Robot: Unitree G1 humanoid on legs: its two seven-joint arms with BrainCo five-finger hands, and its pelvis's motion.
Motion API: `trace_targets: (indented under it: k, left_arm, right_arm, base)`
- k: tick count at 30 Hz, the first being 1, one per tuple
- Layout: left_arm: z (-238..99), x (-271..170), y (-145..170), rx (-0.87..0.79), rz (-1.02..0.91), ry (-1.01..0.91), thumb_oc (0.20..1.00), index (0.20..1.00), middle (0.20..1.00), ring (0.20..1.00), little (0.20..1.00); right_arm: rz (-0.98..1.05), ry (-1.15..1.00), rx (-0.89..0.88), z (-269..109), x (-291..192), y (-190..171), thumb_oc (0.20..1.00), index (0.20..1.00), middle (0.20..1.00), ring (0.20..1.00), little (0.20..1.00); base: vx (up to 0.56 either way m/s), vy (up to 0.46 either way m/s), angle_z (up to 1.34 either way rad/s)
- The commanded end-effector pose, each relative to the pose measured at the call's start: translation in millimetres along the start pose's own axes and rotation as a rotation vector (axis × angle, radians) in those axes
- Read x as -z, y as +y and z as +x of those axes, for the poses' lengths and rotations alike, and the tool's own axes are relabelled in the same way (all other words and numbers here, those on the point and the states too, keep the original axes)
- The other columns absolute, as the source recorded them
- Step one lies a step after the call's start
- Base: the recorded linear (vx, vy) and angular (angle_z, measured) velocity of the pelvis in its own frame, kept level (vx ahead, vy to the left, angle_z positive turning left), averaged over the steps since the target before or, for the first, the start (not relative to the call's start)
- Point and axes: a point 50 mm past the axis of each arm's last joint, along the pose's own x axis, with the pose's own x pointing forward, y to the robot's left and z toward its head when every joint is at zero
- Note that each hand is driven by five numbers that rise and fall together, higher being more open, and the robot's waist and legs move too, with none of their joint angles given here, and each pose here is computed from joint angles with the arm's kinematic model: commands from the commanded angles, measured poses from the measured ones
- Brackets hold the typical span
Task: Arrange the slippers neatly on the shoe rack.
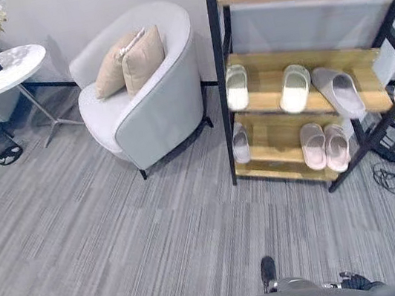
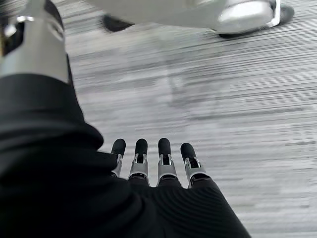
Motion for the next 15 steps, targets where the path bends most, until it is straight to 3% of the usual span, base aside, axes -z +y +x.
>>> trace_targets:
  k: [1, 5, 15]
  left_arm:
    - [4, -25, 28, -0.08, 0.043, -0.076, 1.0, 1.0, 1.0, 1.0, 1.0]
    - [6, -46, 24, -0.087, 0.01, -0.147, 1.0, 1.0, 1.0, 1.0, 1.0]
    - [3, -14, 21, -0.093, 0.06, -0.027, 1.0, 1.0, 1.0, 1.0, 1.0]
  right_arm:
    - [-0.012, -0.059, 0.056, 1, -19, -15, 1.0, 1.0, 1.0, 1.0, 1.0]
    - [-0.083, -0.105, 0.073, 2, -34, -16, 1.0, 1.0, 1.0, 1.0, 1.0]
    - [-0.147, -0.093, 0.03, 3, -26, 8, 1.0, 1.0, 1.0, 1.0, 1.0]
  base:
    - [0.11, -0.272, -0.12]
    - [0.15, -0.098, -0.2]
    - [0.02, 0.074, -0.44]
